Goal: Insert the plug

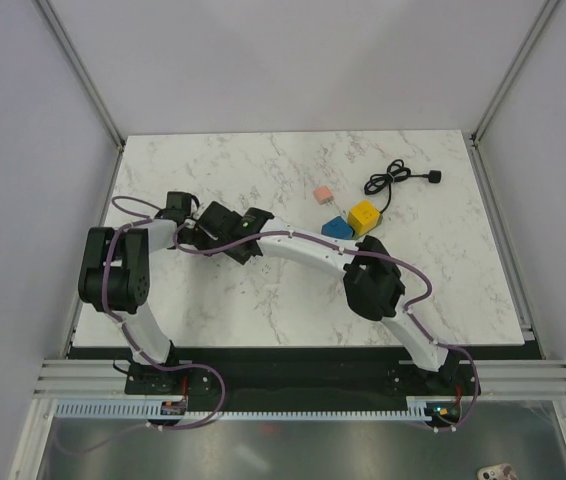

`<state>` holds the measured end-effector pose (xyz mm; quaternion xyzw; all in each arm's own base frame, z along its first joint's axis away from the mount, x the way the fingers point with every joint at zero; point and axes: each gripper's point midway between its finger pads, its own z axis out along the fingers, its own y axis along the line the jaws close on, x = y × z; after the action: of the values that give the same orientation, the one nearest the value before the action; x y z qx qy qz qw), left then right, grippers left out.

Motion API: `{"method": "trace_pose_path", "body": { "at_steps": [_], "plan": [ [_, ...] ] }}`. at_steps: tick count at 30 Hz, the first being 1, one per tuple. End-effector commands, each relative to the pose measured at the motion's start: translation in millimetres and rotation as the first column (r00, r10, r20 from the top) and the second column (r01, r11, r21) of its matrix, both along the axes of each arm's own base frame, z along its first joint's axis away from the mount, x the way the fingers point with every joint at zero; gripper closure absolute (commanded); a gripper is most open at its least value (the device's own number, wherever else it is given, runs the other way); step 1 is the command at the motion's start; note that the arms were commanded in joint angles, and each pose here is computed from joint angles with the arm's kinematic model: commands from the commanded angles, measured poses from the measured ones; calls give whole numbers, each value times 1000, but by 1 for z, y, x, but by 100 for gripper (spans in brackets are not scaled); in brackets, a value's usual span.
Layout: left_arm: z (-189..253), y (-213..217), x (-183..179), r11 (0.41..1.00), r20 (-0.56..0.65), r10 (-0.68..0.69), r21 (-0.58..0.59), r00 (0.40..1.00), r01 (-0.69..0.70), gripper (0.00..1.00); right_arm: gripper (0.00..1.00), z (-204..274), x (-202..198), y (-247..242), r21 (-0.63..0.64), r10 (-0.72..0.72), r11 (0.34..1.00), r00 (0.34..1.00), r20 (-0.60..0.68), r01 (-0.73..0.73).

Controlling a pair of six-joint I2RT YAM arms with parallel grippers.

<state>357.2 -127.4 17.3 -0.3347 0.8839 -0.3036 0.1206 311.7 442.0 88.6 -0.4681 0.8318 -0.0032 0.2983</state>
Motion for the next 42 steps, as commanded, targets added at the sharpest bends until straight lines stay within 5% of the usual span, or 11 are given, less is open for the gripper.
{"method": "trace_pose_path", "body": {
  "at_steps": [1, 27, 31, 33, 37, 42],
  "plan": [
    [4, -24, 0, 998, 28, -52, -24, 998, 53, 98, 100, -20, 6, 9, 28, -5, 1000, 999, -48, 6],
    [13, -37, -5, 998, 20, -57, 28, 998, 56, 98, 100, -73, 20, -13, -38, -73, 997, 988, -139, 68],
    [27, -24, 17, 996, 48, -34, 81, 998, 30, 98, 82, -41, 27, -6, 25, -72, 997, 993, -95, 75],
    [31, -14, 21, 996, 36, -21, 93, 999, 18, 93, 72, -18, 31, -1, 72, -70, 995, 996, -62, 75],
    [61, -1, 43, 997, 82, 6, 78, 997, -13, 47, 53, 22, 35, 8, 166, -66, 984, 998, -23, 69],
    [93, 4, 53, 996, 147, -9, 86, 989, -4, 32, 41, 61, 32, 7, 245, -84, 966, 997, -1, 81]
  ]
}}
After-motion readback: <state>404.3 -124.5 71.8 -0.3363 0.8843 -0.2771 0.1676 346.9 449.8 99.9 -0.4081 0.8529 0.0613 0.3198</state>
